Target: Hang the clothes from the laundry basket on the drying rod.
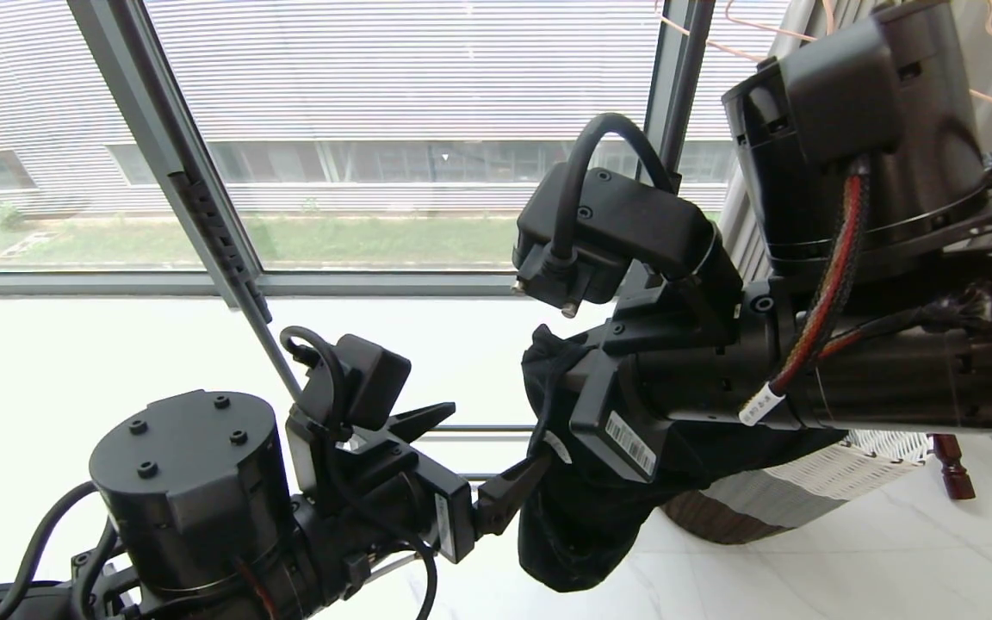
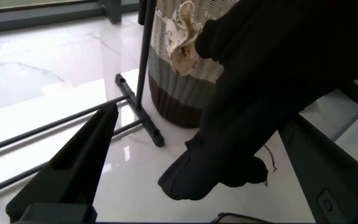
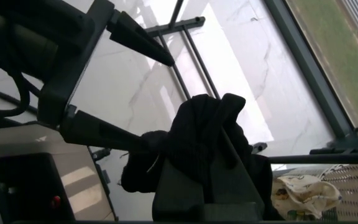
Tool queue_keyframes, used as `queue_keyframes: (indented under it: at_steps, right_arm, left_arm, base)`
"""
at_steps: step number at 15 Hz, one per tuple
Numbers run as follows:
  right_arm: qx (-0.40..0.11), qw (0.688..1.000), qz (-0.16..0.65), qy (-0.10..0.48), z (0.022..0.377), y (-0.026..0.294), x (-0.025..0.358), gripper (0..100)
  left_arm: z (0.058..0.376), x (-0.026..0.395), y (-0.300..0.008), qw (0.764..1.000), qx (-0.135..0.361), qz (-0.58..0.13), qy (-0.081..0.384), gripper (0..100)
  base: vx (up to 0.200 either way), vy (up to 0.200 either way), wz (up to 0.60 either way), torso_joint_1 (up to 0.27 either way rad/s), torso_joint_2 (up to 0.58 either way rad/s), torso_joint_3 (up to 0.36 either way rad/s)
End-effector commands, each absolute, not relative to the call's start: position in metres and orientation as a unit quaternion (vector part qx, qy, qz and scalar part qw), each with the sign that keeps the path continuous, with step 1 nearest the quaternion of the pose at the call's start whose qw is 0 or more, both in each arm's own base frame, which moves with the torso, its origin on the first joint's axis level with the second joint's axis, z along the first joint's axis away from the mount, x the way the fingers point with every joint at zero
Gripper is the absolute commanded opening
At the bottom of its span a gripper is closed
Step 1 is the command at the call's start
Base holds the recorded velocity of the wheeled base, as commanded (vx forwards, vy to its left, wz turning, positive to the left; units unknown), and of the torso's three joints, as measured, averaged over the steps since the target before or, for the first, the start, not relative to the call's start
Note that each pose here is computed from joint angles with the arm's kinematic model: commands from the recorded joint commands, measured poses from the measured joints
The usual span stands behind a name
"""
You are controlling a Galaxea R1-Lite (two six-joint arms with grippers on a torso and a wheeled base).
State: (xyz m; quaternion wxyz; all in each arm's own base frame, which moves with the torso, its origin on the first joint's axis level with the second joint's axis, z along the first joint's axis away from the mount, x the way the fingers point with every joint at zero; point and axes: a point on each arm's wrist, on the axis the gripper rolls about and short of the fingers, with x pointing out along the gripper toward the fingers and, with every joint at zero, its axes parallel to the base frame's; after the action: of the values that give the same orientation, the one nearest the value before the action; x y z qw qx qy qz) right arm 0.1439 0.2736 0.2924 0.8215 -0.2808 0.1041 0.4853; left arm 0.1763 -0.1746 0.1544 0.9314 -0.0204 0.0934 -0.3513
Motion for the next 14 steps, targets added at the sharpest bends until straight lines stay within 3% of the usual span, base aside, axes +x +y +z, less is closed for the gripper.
queue_keyframes:
  at_steps: [1, 4, 11, 14]
  right_arm:
    - [-0.279, 0.822, 0.485, 0.102, 0.294, 0.272, 0.143, 0]
    - [-0.280, 0.822, 0.486, 0.100, 0.295, 0.272, 0.142, 0]
    - [-0.281, 0.815, 0.497, 0.097, 0.295, 0.275, 0.135, 0]
    - [-0.282, 0.812, 0.502, 0.097, 0.294, 0.277, 0.132, 0]
  left_arm:
    - [0.152, 0.182, -0.173, 0.935, -0.020, -0.341, 0.098, 100]
    - [0.145, 0.185, -0.172, 0.935, -0.031, -0.333, 0.117, 100]
    - [0.109, 0.201, -0.180, 0.933, -0.005, -0.314, 0.178, 100]
    - [0.105, 0.202, -0.182, 0.932, -0.002, -0.313, 0.184, 100]
  base:
    - [0.000, 0.000, 0.00, 0.000, 0.00, 0.000]
    - [0.000, 0.000, 0.00, 0.000, 0.00, 0.000]
    - [0.000, 0.000, 0.00, 0.000, 0.00, 0.000]
    - [0.000, 0.000, 0.00, 0.000, 0.00, 0.000]
